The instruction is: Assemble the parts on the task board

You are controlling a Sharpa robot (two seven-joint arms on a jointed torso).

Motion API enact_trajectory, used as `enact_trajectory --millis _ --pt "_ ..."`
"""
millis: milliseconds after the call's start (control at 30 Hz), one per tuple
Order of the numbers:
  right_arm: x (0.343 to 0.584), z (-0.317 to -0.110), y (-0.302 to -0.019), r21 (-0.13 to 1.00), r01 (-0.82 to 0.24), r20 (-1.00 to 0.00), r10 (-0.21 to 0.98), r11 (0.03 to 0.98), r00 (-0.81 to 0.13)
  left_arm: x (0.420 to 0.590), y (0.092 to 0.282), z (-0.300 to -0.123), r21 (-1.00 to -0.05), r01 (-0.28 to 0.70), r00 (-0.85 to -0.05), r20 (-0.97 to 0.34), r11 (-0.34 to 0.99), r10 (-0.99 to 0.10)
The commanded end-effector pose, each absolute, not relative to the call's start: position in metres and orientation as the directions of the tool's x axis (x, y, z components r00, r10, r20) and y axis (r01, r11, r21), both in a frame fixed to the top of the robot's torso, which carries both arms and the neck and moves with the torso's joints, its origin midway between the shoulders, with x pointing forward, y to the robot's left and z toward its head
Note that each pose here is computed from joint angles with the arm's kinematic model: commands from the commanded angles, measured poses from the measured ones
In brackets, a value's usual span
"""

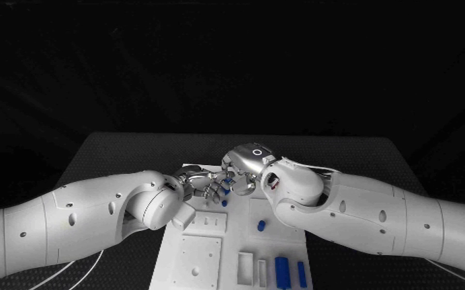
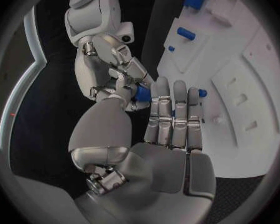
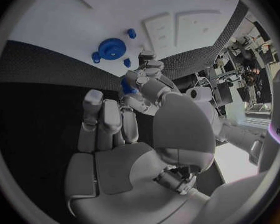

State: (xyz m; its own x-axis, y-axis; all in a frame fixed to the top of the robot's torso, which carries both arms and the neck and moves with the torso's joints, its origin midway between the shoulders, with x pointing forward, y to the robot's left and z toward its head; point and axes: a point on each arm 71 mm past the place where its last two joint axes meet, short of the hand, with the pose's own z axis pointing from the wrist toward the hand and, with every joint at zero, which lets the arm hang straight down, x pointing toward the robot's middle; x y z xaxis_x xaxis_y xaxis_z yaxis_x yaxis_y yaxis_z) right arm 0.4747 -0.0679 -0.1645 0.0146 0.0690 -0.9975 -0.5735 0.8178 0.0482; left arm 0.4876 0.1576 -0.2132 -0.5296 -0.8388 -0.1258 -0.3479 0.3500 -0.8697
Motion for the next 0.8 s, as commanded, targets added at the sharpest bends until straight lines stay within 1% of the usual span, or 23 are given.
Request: enact_trajectory --millis 33,200,433,800 --pt "0.4740 -0.1647 -0.0666 0.029 -0.579 -0.999 0.048 0.815 0.018 0.4883 0.1561 -0.2115 -0.876 -0.336 -0.528 -0.131 0.348 -0.839" --pt "0.4739 -0.1650 -0.0663 0.027 -0.581 -0.999 0.045 0.814 0.015 0.4887 0.1562 -0.2109 -0.879 -0.332 -0.521 -0.132 0.342 -0.844" --pt "0.4739 -0.1656 -0.0663 0.025 -0.581 -0.999 0.038 0.813 0.011 0.4868 0.1527 -0.2106 -0.883 -0.335 -0.533 -0.111 0.329 -0.839" --pt "0.4734 -0.1664 -0.0656 0.026 -0.583 -0.999 0.037 0.812 0.006 0.4870 0.1532 -0.2100 -0.886 -0.336 -0.522 -0.107 0.320 -0.846"
